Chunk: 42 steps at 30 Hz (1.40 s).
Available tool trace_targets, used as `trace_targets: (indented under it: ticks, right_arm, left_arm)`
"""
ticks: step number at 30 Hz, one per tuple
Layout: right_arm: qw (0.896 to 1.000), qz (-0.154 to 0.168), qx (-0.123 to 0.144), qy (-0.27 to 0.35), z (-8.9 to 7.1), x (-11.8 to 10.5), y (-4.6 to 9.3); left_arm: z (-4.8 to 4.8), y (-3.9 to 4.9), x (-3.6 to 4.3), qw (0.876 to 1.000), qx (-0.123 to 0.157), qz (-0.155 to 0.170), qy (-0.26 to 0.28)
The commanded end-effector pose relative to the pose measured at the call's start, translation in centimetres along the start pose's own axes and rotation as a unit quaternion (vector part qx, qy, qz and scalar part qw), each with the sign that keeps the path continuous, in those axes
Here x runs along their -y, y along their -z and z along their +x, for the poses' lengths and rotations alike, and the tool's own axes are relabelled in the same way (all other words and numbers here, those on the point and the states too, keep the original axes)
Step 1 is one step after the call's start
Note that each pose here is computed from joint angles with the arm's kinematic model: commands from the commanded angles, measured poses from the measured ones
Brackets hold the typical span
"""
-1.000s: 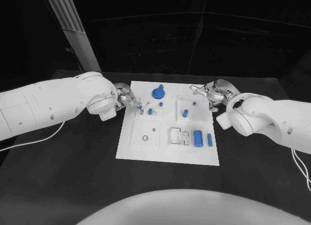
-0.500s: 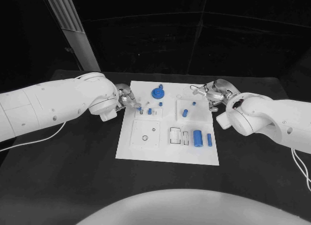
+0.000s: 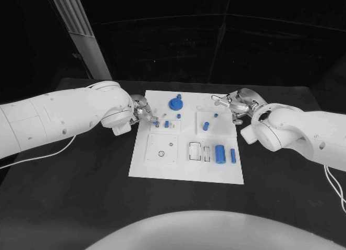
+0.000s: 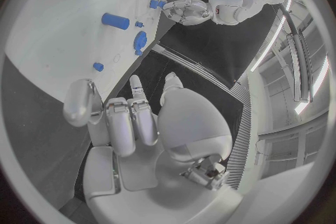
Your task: Assemble the parts on the task board
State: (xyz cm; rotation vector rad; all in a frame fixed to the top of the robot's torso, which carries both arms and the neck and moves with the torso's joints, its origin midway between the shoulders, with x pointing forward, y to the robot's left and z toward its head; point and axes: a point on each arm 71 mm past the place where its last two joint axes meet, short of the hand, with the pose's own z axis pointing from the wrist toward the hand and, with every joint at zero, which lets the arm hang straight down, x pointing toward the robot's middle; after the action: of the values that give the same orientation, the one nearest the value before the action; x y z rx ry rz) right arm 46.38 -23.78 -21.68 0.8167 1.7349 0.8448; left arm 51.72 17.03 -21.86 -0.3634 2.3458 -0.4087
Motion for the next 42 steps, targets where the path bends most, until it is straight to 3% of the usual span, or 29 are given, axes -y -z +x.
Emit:
trace_targets:
  ticks: [1, 14, 42]
  right_arm:
    - [1.000, -0.007, 0.001, 0.001, 0.00, -0.20, 0.03]
    - [1.000, -0.007, 0.000, 0.001, 0.04, -0.22, 0.05]
    - [1.000, -0.007, 0.000, 0.001, 0.05, -0.23, 0.01]
  left_arm:
    - [0.11, -0.01, 0.00, 1.000, -0.009, -0.007, -0.010]
    - [0.21, -0.15, -0.04, 1.000, -0.018, -0.012, -0.017]
    - [-0.02, -0.46, -0.14, 1.000, -0.009, -0.009, -0.011]
